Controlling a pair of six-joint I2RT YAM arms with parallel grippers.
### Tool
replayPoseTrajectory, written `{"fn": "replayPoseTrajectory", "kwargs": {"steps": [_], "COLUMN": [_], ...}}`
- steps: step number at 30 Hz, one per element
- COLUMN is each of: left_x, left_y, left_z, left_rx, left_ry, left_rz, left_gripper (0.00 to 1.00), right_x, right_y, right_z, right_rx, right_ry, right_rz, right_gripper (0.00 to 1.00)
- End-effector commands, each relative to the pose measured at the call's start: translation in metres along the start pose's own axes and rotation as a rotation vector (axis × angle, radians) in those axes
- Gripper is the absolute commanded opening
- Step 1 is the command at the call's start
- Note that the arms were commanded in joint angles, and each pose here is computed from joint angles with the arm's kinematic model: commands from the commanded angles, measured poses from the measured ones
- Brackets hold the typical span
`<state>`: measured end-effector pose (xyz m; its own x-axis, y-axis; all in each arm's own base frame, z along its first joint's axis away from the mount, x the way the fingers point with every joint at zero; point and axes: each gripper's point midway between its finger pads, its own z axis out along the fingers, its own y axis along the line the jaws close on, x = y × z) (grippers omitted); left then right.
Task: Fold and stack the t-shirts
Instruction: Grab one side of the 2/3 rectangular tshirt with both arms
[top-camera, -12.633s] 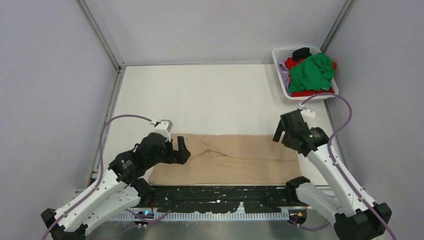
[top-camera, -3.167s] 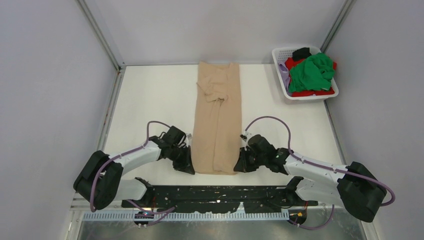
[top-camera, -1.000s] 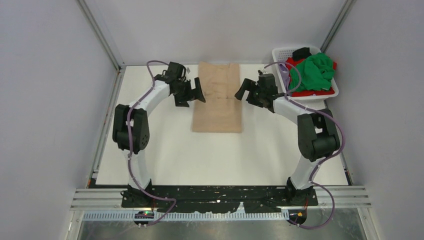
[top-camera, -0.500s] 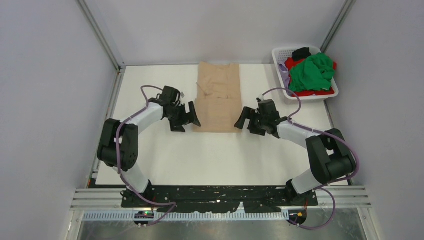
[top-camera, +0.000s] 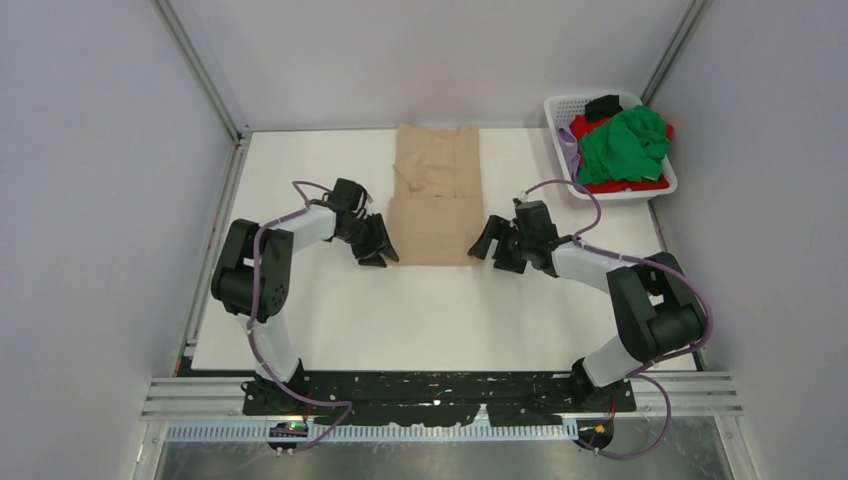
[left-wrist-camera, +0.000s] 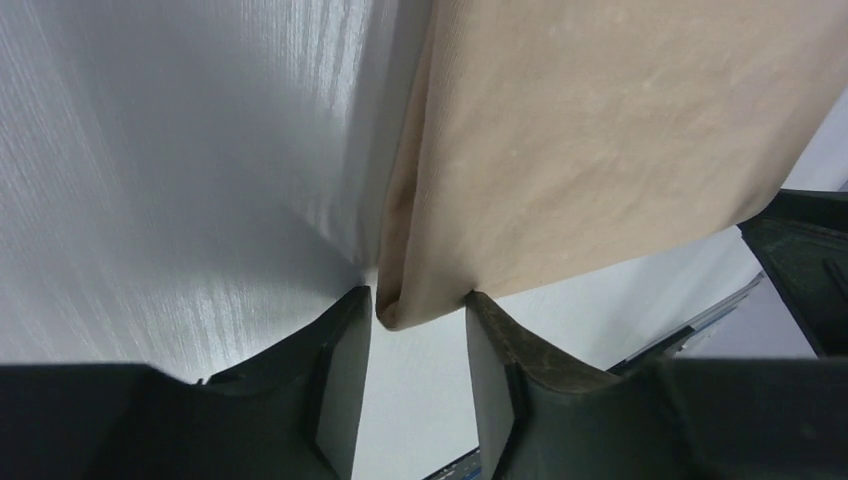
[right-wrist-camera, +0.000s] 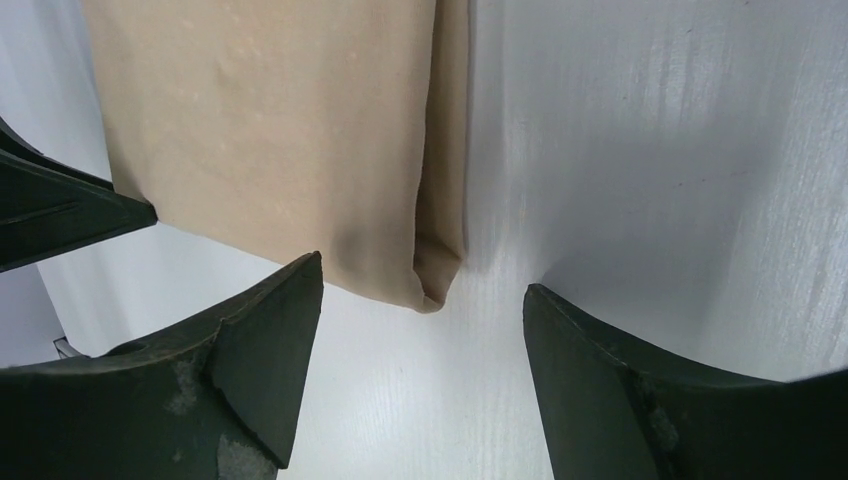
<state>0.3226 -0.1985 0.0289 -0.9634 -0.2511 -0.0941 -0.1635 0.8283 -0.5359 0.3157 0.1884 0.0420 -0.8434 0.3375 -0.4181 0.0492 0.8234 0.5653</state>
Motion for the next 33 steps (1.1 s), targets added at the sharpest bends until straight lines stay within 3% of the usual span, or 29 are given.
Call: {"fn": "replayPoseTrajectory", "kwargs": {"steps": [1, 8, 11, 18, 25, 33], "left_x": [-0.013, -0.016, -0.016, -0.014, 0.016, 0.106], "left_y": [-0.007, -0.008, -0.008, -0.004, 0.003, 0.026], "left_z": [0.005, 0.012, 0.012, 0.007, -0.022, -0.095], "left_rx": [0.025, 0.024, 0.022, 0.003, 0.003, -0.101], "left_ry": [-0.019, 0.003, 0.003, -0.013, -0.031, -0.085], "left_rz": [-0.012, -0.025, -0.023, -0.018, 0.021, 0.112], "left_gripper": [0.36, 0.0, 0.0, 0.0, 0.0, 0.0], "right_x": [0.0, 0.006, 0.006, 0.024, 0.057, 0.111], "right_y": [0.006, 0.005, 0.002, -0.012, -0.01, 0.045], "right_z": [0.005, 0.012, 0.019, 0.029, 0.003, -0.096], "right_rx": [-0.033, -0.04, -0.037, -0.015, -0.064, -0.264], "right_ry": [-0.003, 0.019, 0.016, 0.054, 0.16, 0.292], "right_rz": [0.006, 0.019, 0.023, 0.046, -0.031, -0.234], "right_gripper": [0.78, 0.66, 0.56, 0.08, 0.05, 0.05]}}
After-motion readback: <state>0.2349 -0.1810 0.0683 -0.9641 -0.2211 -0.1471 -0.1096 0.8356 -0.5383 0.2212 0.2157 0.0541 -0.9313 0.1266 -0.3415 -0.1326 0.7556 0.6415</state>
